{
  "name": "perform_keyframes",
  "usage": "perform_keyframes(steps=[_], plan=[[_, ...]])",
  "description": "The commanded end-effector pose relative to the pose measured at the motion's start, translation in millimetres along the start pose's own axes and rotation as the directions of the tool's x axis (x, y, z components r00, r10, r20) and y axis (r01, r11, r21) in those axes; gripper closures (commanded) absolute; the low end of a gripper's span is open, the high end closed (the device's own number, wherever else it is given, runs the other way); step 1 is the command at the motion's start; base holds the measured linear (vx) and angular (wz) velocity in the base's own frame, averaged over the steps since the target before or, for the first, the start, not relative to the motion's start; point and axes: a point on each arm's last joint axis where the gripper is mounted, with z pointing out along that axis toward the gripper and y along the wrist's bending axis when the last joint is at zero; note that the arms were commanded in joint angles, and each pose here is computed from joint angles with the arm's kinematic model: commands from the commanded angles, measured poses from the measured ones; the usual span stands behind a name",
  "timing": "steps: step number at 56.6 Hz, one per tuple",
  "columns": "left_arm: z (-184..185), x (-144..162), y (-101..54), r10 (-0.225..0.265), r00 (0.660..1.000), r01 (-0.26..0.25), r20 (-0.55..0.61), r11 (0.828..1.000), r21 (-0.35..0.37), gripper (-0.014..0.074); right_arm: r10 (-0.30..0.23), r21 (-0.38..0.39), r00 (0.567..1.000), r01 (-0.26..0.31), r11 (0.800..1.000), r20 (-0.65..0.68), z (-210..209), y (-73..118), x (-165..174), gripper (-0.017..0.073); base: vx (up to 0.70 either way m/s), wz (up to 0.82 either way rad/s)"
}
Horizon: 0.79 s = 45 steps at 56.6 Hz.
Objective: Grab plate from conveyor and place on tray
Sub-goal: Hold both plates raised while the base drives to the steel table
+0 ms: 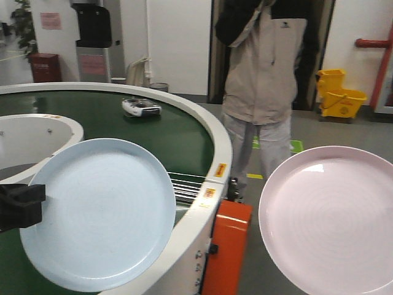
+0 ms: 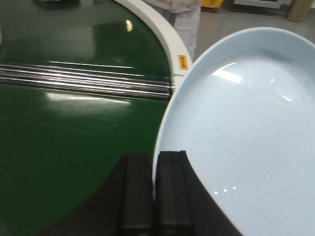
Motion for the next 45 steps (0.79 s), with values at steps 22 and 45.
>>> perform_keyframes(steps=[22, 45], plan=[[-10.7, -18.5, -3.7, -0.010, 0.991, 0.008, 0.133, 1.000, 0.011, 0.0599, -0.005, 0.000, 0.993, 0.005, 1.000, 0.114, -10.7, 0.7, -12.6, 0.0571, -0.13, -0.58], [-11.4, -18.7, -3.8, -0.010, 0.991, 0.008, 0.135, 1.000, 0.011, 0.0599, -0.005, 0.000, 0.993, 0.005, 1.000, 0.114, -10.7, 0.7, -12.6, 0.0571, -0.04, -0.53]])
